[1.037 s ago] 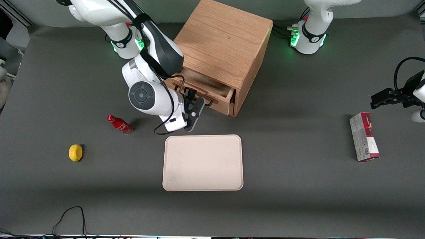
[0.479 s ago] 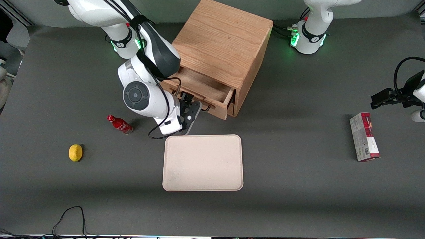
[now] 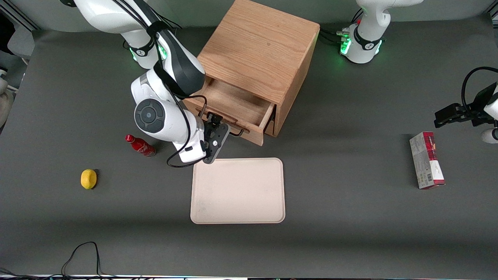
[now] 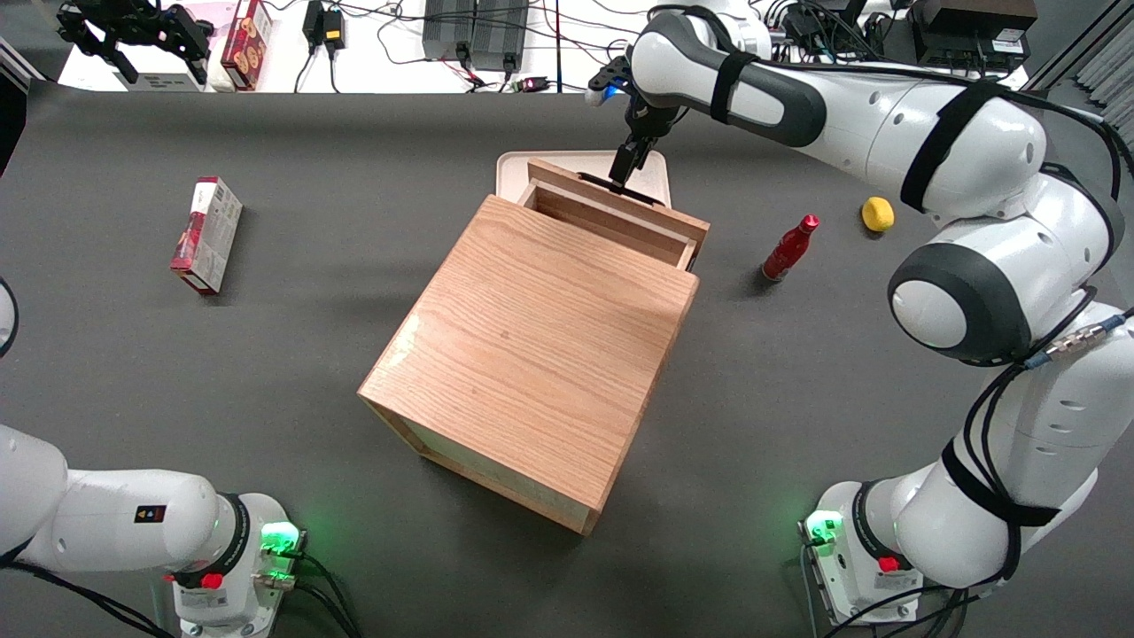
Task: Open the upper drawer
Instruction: 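Pull the upper drawer outward by its handle with the right gripper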
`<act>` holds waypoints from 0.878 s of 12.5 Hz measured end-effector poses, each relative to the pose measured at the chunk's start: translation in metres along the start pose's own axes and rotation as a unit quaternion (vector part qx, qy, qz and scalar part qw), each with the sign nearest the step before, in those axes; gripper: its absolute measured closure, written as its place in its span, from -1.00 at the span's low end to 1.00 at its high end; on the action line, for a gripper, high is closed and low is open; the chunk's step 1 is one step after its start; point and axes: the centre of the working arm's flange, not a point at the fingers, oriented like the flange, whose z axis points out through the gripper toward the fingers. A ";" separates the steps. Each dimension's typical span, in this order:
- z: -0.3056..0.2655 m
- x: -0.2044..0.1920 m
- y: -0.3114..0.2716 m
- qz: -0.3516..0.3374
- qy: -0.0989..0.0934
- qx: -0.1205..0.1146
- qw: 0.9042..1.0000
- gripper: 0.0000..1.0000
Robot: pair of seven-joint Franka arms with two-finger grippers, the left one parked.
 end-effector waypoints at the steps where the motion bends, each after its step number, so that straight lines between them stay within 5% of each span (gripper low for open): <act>1: 0.000 0.000 0.000 0.000 0.000 -0.001 1.000 -1.00; 11: -0.009 -0.003 0.030 0.013 0.014 -0.020 1.000 -1.00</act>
